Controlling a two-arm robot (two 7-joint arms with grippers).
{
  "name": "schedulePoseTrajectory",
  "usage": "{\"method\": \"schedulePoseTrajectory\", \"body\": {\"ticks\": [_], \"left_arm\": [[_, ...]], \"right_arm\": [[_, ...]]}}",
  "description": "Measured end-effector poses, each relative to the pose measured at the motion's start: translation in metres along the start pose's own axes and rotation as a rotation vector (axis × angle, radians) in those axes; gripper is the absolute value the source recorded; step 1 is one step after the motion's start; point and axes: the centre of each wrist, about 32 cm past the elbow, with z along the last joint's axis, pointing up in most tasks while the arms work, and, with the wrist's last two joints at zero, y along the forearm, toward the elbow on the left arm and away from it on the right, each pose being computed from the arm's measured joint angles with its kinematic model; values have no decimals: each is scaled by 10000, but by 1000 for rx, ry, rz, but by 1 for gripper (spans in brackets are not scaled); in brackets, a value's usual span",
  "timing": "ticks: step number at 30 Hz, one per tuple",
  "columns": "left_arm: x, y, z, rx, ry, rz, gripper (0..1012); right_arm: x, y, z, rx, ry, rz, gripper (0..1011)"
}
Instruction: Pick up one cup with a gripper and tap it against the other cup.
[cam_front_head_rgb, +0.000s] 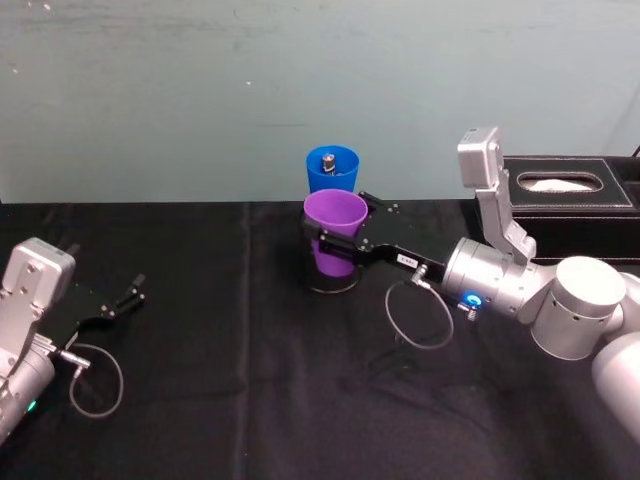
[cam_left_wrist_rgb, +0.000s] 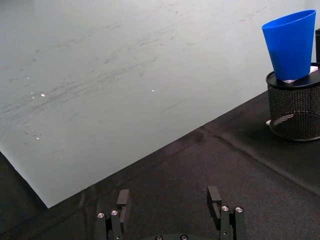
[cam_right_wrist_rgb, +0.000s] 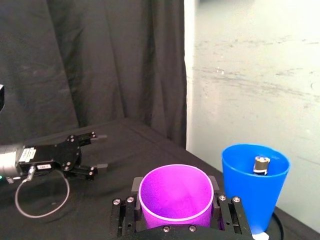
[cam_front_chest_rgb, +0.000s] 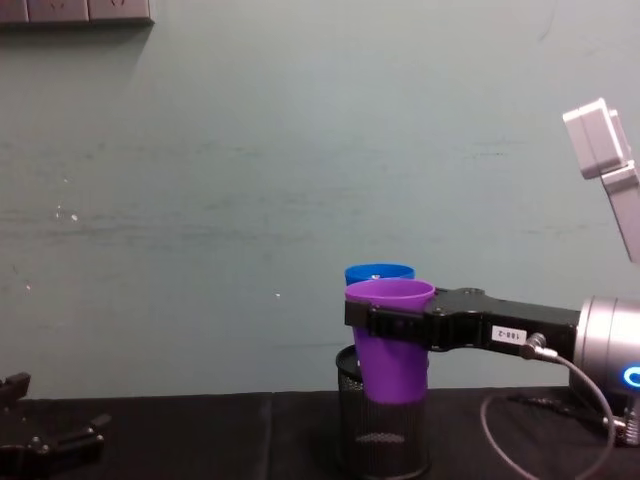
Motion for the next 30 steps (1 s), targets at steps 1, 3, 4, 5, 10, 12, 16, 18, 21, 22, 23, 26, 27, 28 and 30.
{"method": "schedulePoseTrajectory", "body": {"ticks": [1,3,4,5,10,12,16,18,21,22,23,26,27,28,30], "left_arm": [[0,0,0,0,0,0,1000],[0,0,0,0,0,0,1000],[0,0,0,0,0,0,1000],[0,0,0,0,0,0,1000],[0,0,0,0,0,0,1000],[0,0,0,0,0,0,1000],[0,0,0,0,0,0,1000],[0,0,0,0,0,0,1000],[0,0,0,0,0,0,1000],[0,0,0,0,0,0,1000],[0,0,0,0,0,0,1000],[0,0,0,0,0,0,1000],[0,0,0,0,0,0,1000],[0,0,0,0,0,0,1000],[0,0,0,0,0,0,1000]], "right_arm": [[8,5,4,1,-1,-1,754],[30,19,8,4,1,-5,754],[36,22,8,4,2,-6,754],[52,29,10,6,6,-9,754],[88,45,4,11,22,-23,754],[102,51,0,12,28,-30,754],[114,62,-5,15,35,-37,754],[119,65,-5,16,37,-40,754],[125,70,-4,18,39,-49,754],[125,76,-2,19,39,-55,754],[125,78,0,19,38,-58,754],[128,83,8,19,37,-75,754],[128,88,12,20,37,-78,754],[129,94,18,19,35,-84,754],[132,98,23,18,35,-91,754]]}}
